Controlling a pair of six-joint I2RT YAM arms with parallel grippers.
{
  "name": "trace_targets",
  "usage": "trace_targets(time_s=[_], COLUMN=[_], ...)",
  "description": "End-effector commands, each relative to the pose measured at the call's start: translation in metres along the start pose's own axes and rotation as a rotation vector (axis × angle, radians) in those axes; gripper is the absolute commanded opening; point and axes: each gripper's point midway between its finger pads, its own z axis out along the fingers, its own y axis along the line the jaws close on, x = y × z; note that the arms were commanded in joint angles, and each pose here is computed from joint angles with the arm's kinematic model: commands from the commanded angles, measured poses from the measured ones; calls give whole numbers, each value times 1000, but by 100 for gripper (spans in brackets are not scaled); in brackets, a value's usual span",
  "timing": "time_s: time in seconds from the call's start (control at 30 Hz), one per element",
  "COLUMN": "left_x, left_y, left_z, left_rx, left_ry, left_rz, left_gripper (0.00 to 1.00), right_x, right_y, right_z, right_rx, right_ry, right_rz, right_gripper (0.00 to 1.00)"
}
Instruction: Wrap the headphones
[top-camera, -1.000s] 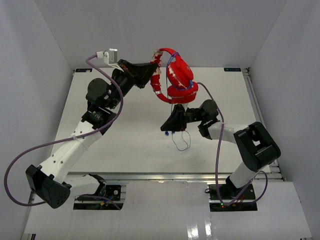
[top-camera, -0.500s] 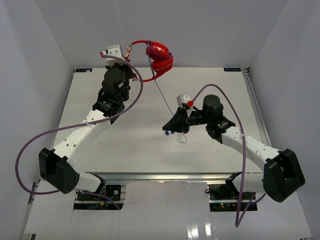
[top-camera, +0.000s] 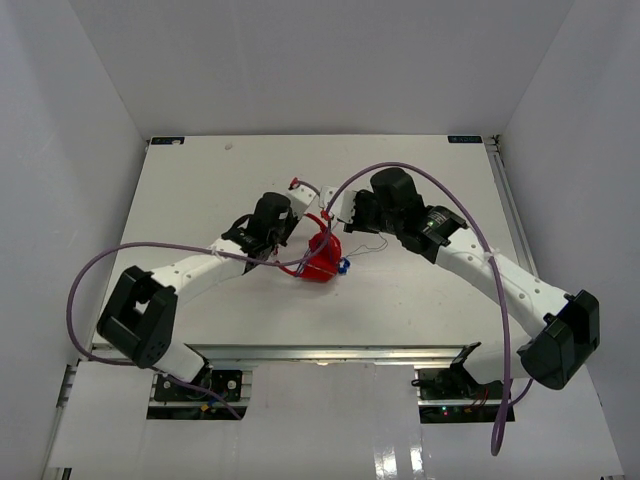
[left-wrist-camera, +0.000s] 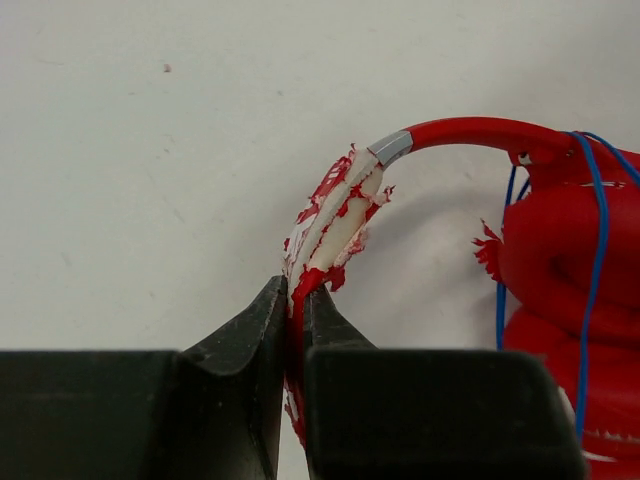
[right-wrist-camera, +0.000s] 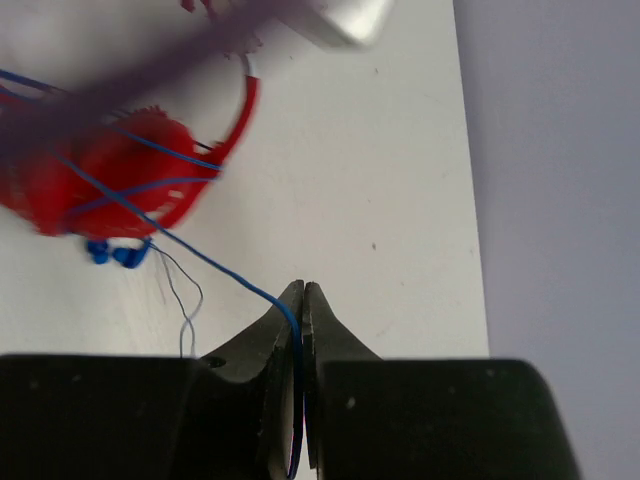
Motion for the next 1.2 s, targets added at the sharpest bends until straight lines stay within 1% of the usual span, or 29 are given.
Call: trace_targets(time_s=[0.0, 0.1, 0.17, 0.23, 0.27, 0.37, 0.43, 0.5, 0.57, 0.63, 0.7, 0.73, 0.8, 0.87, 0.9, 0.97, 1.03, 1.1, 1.17], left_x=[-67, -71, -70, -81, -86, -112, -132, -153, -177, -198, -220, -235, -258, -274, -288, -304, -319, -329, -334], left_y=[-14, -29, -35, -39, -42, -47, -44, -46, -43, -44, -40, -35, -23, -15, -5, 7, 19, 31, 54], left_z=[-66, -87, -98, -118, -125, -155, -174, -194, -211, -226, -229, -237, -242, -240, -248, -247, -252, -251, -246], left_rx=[203, 309, 356, 410, 437, 533, 562, 634, 686, 764, 795, 814, 806, 796, 783, 743, 709, 657, 533], left_ry=[-316, -367, -372, -424, -446, -521, -591, -652, -722, -753, -788, -809, -857, -885, -919, -946, -983, -998, -1018], left_rz=[-16, -46, -70, -102, -113, -201, -240, -323, -385, -494, -562, -611, -676, -722, -748, -779, -801, -821, -871], left_gripper=[0, 0, 0, 0, 0, 0, 0, 0, 0, 0, 0, 0, 0, 0, 0, 0, 0, 0, 0], right_x=[39, 44, 48, 51, 61, 71, 71, 53, 41, 12, -2, -15, -30, -42, -49, -57, -61, -63, -65], right_y=[-35, -45, -54, -60, -67, -64, -52, -28, -10, 14, 29, 30, 35, 41, 48, 59, 68, 77, 86], right_z=[-6, 1, 5, 13, 13, 23, 28, 30, 28, 16, 9, 4, 0, -4, -7, -11, -15, -18, -24], right_rx=[177, 212, 236, 223, 231, 145, 41, -123, -241, -433, -530, -572, -637, -661, -704, -729, -752, -764, -771], right_ry=[168, 127, 98, 61, 63, -27, -122, -278, -389, -554, -634, -685, -731, -799, -795, -837, -852, -861, -865], right_rz=[-136, -71, -16, 34, 74, 242, 350, 410, 493, 543, 596, 608, 646, 614, 674, 672, 685, 681, 666], right_gripper=[8, 8, 8, 8, 8, 8, 8, 8, 8, 9, 11, 13, 15, 16, 17, 21, 24, 24, 21])
